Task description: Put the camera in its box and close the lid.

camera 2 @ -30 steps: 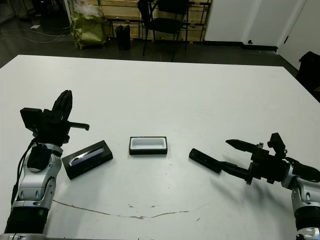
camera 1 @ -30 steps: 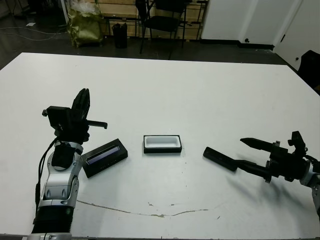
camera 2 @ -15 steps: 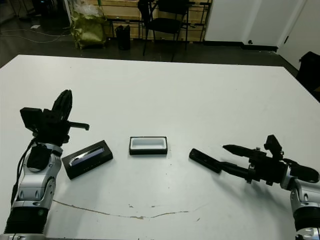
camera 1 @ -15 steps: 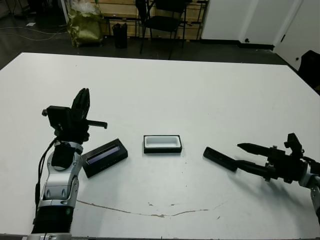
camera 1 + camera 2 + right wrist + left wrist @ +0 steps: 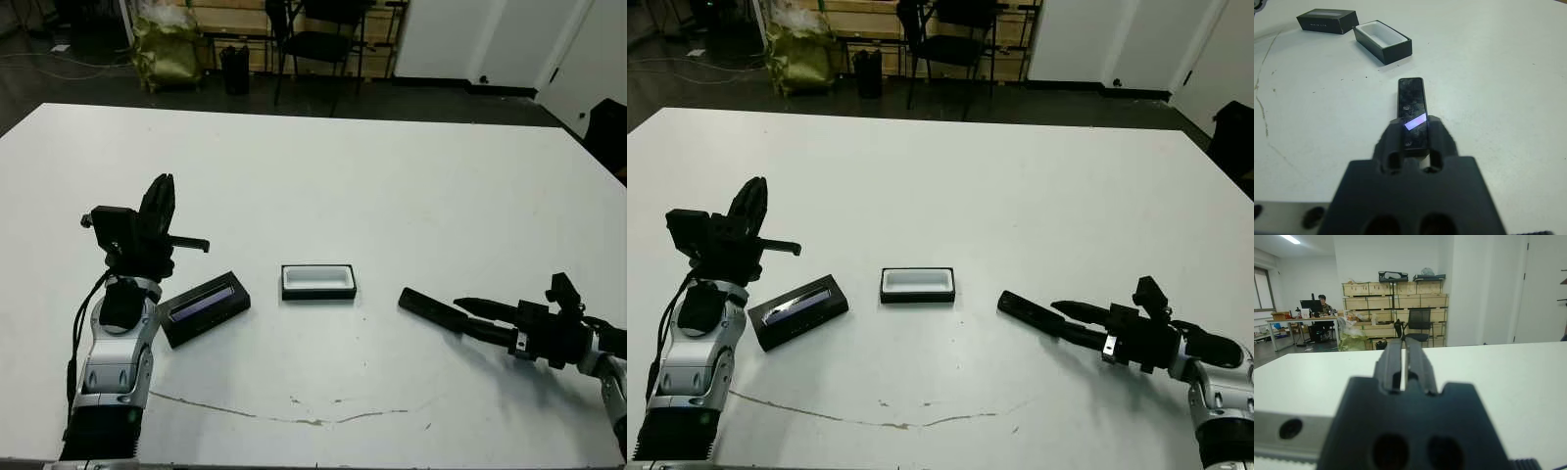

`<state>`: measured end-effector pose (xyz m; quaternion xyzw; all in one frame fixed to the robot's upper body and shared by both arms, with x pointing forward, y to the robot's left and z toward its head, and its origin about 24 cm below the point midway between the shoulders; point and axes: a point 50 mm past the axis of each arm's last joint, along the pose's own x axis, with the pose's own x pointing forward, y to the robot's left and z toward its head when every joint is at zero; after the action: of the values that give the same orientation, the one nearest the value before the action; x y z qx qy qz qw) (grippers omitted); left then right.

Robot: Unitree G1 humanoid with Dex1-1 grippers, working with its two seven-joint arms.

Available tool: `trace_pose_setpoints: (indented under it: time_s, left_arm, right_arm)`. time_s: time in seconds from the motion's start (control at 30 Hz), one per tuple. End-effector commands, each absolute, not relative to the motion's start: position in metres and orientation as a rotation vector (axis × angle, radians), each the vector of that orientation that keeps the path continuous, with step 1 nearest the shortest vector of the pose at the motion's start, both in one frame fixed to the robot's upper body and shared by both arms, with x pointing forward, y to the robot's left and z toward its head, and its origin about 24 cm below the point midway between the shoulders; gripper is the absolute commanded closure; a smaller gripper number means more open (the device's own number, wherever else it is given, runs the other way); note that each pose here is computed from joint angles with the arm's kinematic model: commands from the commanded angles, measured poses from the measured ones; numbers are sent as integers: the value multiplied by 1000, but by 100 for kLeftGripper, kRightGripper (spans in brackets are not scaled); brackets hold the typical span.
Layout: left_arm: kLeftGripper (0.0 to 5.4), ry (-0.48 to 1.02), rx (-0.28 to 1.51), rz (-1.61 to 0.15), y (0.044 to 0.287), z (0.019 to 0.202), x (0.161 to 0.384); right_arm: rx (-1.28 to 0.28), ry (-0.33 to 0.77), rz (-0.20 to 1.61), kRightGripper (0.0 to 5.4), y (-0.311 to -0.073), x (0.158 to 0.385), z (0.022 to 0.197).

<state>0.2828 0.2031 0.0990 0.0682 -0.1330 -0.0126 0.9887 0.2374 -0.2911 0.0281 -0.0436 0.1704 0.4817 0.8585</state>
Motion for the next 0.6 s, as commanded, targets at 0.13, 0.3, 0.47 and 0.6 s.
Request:
trace_pose_setpoints:
  time_s: [0.13,0.3,0.47,0.6]
  left_arm:
    - [540,-219,152,-20,205,94,280]
    - [540,-218,147,-23,204,95,279]
    - [540,-225,151,-28,204,95,279]
    - [540,-222,147,-22,204,94,280]
  right_arm:
    - [-117,350,1023,539,-292,233,24]
    - [-186,397,1017,539,-292,233,22]
    - [-147,408,1025,539,-291,232,20]
    - [-200,415,950,539,-292,232,18]
